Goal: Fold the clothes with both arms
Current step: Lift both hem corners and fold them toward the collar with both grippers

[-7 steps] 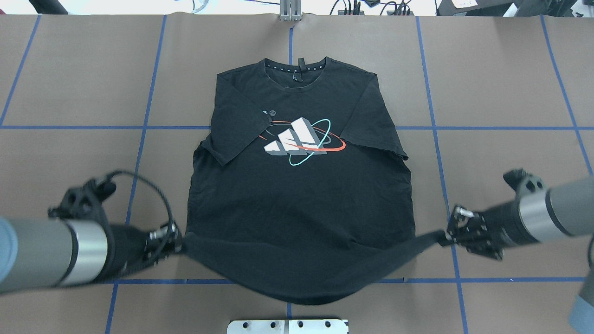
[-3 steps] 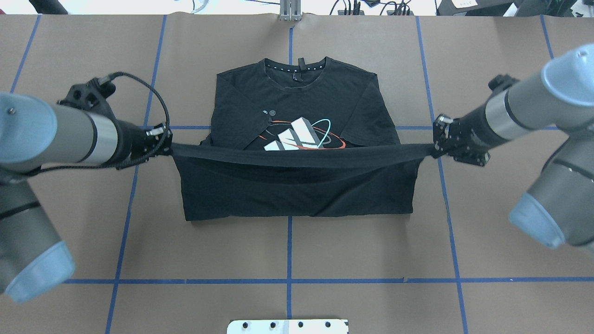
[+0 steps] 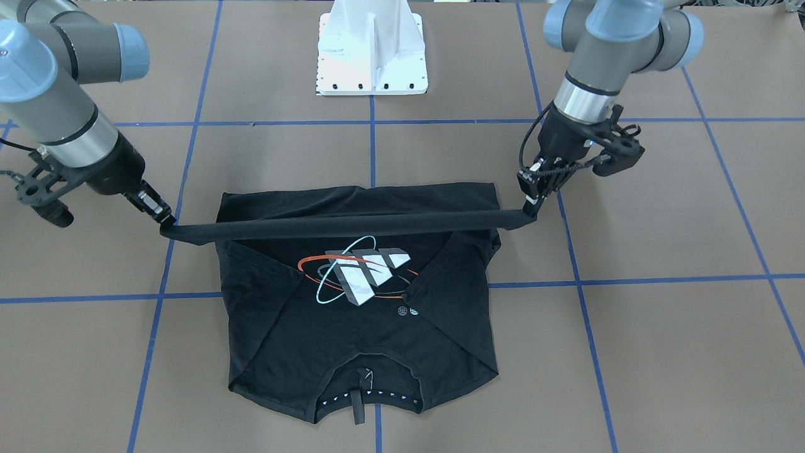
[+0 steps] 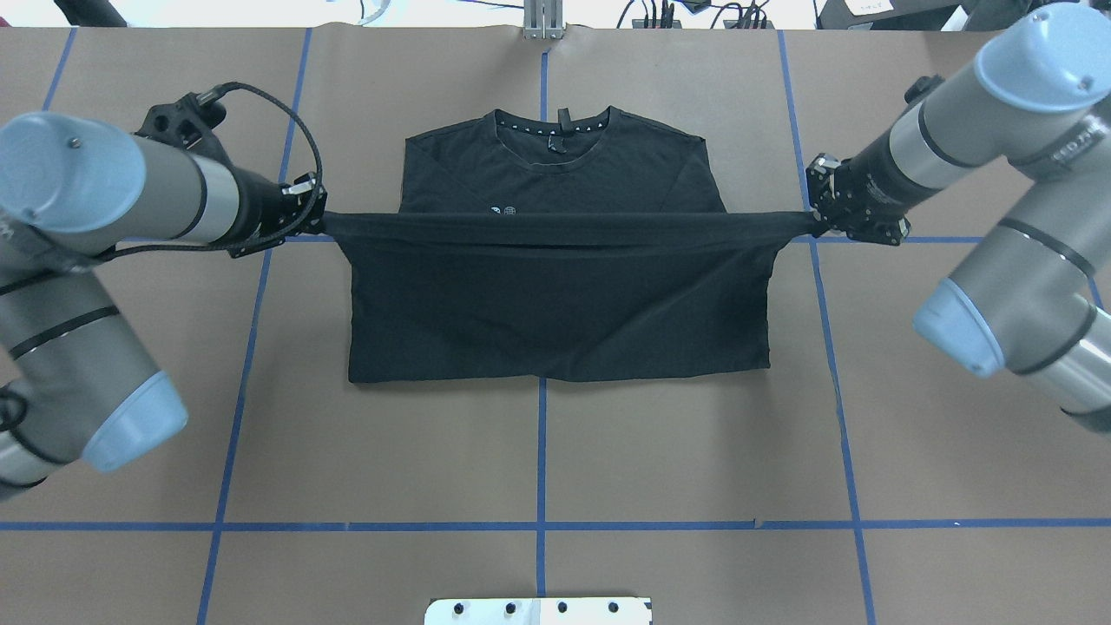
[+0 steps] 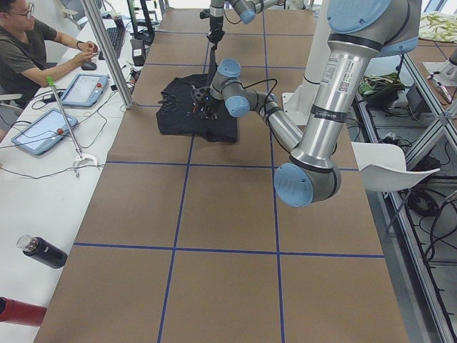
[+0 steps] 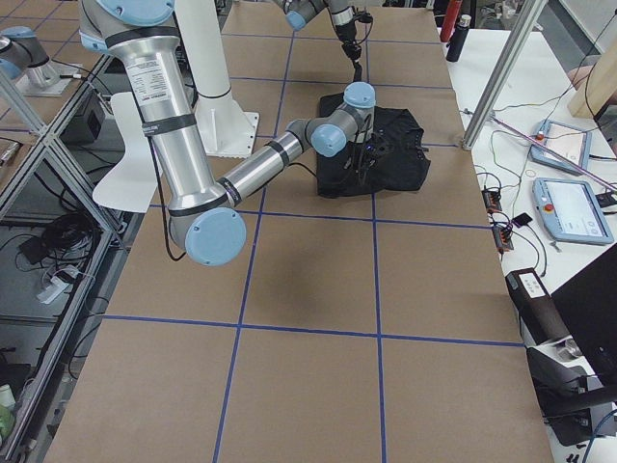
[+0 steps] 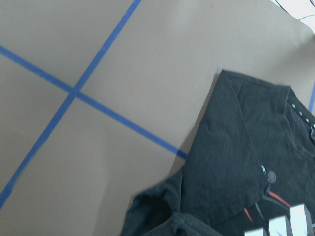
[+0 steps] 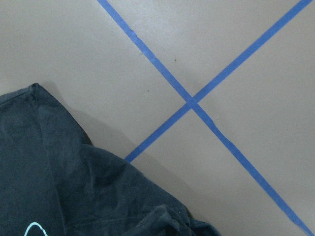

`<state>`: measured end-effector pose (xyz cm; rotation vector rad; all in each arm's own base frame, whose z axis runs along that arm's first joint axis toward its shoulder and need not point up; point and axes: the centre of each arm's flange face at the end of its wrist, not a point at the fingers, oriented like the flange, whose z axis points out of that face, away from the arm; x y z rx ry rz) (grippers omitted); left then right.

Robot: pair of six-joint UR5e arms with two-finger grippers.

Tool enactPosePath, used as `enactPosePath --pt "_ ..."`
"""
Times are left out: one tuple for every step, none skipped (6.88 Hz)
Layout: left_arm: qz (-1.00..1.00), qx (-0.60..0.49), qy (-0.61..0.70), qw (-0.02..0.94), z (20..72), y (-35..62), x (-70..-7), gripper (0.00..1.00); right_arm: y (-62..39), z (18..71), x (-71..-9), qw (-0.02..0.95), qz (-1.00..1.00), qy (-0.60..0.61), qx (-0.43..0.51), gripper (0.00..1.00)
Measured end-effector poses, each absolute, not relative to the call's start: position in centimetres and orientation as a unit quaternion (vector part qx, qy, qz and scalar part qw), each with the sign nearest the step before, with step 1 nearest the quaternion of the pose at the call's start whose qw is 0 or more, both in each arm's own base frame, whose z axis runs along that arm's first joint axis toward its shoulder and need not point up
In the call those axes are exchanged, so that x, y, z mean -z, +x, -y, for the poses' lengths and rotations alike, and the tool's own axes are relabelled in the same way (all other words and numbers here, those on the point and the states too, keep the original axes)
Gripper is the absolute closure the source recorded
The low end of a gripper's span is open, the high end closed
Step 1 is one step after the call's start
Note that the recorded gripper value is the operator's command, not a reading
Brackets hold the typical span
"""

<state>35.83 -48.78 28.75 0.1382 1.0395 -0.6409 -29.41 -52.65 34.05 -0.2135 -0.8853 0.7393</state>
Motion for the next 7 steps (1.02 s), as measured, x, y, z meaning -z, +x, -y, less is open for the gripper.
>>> enactPosePath --pt "-0.489 0.308 0.071 0.813 51.2 36.6 -29.3 1.0 -29.6 55.0 -33.8 0.832 0.414 -0.097 -0.355 1.0" --pt "-0.491 0.315 0.077 0.809 53.3 37.0 -29.9 1.0 -30.1 57.3 -33.6 0.834 0.41 -0.093 -0.357 1.0" --pt "-0.492 0.32 0.081 0.806 55.3 37.7 -30.4 1.0 -30.9 59.3 -33.9 0.839 0.403 -0.089 -0.354 1.0" --pt "-0.494 0.322 0.084 0.803 57.0 38.8 -30.8 1.0 -32.0 61.1 -34.2 0.845 0.395 -0.087 -0.35 1.0" --pt "-0.497 0.323 0.087 0.8 58.3 39.7 -31.5 1.0 -33.1 62.5 -34.1 0.849 0.388 -0.085 -0.348 1.0" --pt "-0.5 0.323 0.088 0.799 59.0 40.4 -32.4 1.0 -34.3 63.3 -34.1 0.853 0.382 -0.083 -0.346 1.0" --pt "-0.502 0.323 0.09 0.797 59.5 40.9 -33.5 1.0 -35.3 63.7 -34.4 0.856 0.375 -0.079 -0.346 1.0"
